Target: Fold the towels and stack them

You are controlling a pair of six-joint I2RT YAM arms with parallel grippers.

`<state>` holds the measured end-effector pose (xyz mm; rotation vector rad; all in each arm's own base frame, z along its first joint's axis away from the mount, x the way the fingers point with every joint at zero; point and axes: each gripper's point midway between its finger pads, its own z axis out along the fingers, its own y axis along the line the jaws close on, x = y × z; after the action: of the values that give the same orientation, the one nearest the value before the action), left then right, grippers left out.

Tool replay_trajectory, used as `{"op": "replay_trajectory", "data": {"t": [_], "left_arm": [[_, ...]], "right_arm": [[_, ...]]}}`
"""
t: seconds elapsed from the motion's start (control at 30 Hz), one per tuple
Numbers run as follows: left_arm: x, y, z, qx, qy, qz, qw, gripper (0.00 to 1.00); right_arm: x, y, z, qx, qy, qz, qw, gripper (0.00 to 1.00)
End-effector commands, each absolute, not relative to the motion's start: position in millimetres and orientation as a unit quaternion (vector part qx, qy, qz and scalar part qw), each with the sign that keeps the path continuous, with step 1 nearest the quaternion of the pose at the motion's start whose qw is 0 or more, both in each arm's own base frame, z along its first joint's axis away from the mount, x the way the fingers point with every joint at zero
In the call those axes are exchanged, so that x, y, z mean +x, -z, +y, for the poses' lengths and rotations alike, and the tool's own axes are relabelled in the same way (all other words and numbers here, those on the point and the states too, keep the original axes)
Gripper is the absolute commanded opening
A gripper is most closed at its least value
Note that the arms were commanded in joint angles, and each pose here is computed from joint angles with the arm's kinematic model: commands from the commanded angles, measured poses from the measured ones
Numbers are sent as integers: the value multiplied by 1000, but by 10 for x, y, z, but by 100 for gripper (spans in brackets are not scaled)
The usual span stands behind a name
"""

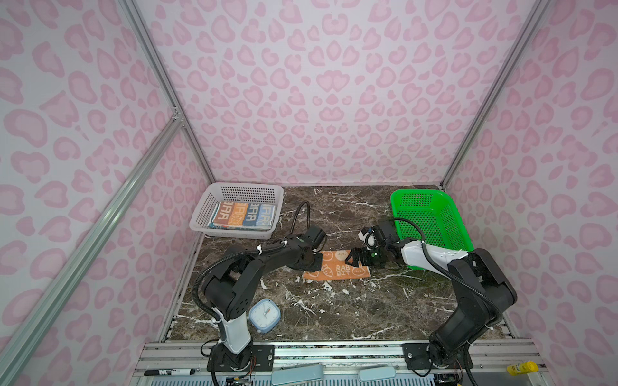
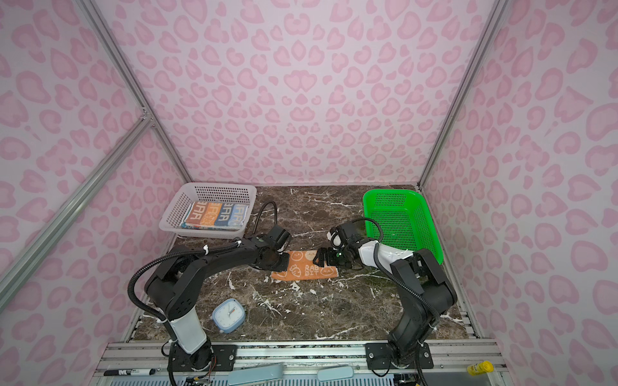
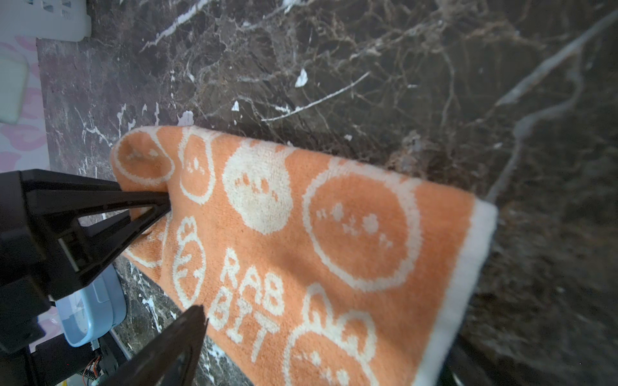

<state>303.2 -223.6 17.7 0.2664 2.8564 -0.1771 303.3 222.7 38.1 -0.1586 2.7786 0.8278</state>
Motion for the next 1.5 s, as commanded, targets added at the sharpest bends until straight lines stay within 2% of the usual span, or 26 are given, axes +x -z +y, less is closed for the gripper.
{"op": "replay_trajectory", "data": {"t": [0.0, 0.27, 0.53, 0.77, 1.17, 1.47], "left_arm": [[2912, -104, -2052, 99, 18, 990, 103, 4], [2961, -194, -1980, 107, -5, 988, 109, 4], [3084, -505, -1944, 110, -9, 984, 140, 4], [3214, -726, -1763, 130, -70, 979, 143, 4], [3940, -1575, -1374, 152, -162, 953, 205, 4], [4480, -2001, -983, 162, -180, 944, 226, 4]], "right_arm": [[2824, -191, 2105, -38, -253, 965, 65, 98], [2849, -220, 2123, -41, -255, 964, 68, 98], [2862, -294, 2123, -45, -255, 963, 74, 98], [2964, -517, 2164, -52, -264, 958, 98, 98], [3500, -1163, 2484, -72, -306, 934, 169, 98], [3944, -1516, 2897, -102, -332, 914, 212, 98]]}}
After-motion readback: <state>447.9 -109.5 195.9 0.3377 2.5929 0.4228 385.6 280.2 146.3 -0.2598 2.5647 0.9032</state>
